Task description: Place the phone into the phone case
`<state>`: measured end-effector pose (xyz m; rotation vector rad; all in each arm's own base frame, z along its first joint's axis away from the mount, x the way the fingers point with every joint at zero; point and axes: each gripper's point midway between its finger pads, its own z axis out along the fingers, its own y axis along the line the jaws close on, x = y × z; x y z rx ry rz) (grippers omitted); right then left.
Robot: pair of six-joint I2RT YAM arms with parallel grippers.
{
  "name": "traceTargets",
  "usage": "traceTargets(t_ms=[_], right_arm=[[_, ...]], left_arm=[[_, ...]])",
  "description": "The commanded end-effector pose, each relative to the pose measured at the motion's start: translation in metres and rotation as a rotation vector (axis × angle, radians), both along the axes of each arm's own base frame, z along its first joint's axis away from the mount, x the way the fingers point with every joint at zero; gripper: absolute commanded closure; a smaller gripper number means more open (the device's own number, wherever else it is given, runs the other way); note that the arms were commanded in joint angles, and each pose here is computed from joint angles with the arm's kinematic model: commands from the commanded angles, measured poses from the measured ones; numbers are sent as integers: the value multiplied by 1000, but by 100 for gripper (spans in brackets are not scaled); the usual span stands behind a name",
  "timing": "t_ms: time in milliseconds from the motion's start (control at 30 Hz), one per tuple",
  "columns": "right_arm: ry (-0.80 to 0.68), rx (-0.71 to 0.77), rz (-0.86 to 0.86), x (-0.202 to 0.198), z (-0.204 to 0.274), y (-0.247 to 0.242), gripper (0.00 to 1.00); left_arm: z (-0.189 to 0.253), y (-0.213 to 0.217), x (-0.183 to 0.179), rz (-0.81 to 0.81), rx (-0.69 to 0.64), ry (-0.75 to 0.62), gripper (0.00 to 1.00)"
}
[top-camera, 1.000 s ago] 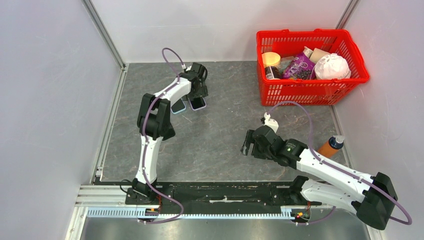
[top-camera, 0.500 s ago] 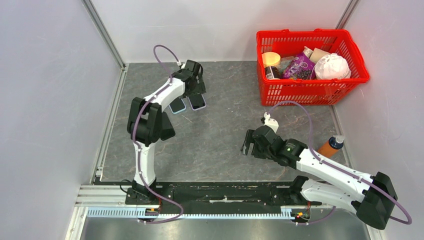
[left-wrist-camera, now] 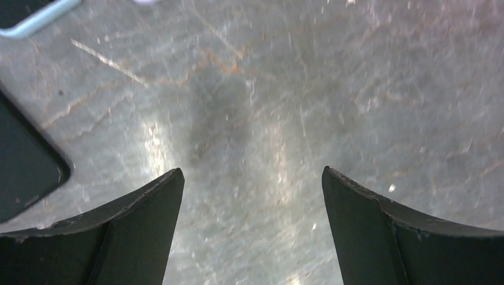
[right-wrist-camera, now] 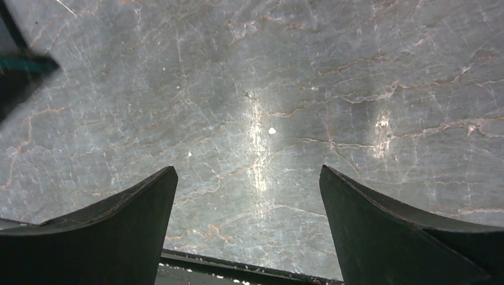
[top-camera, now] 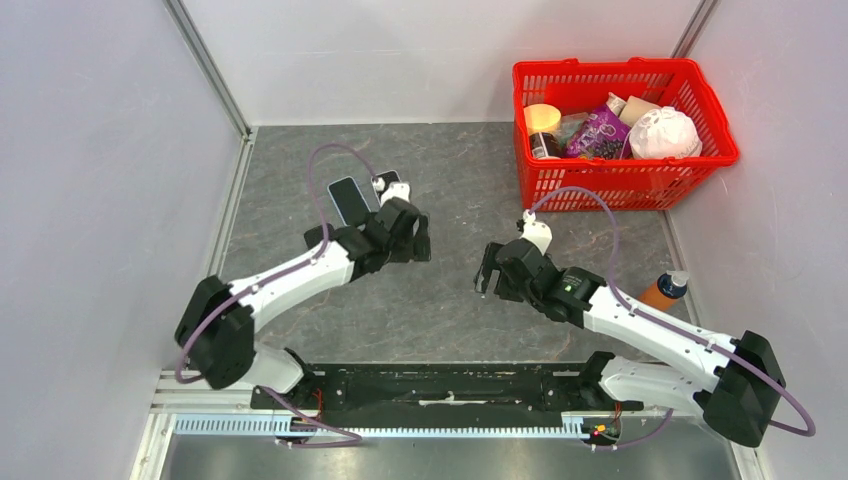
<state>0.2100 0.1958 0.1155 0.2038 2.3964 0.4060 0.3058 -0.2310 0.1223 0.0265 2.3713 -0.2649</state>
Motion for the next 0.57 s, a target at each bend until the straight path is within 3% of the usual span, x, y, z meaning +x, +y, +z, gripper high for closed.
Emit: traceTargets(t_ms=[0, 200, 533], right_arm=[[-125, 52, -76, 25, 28, 3, 3], [-183, 87, -137, 40, 31, 5, 3], [-166, 60, -135, 49, 25, 15, 3]], left_arm=[[4, 9, -25, 29, -42, -50, 8], [1, 22, -52, -3, -59, -41, 7], [5, 24, -59, -16, -106, -64, 7]])
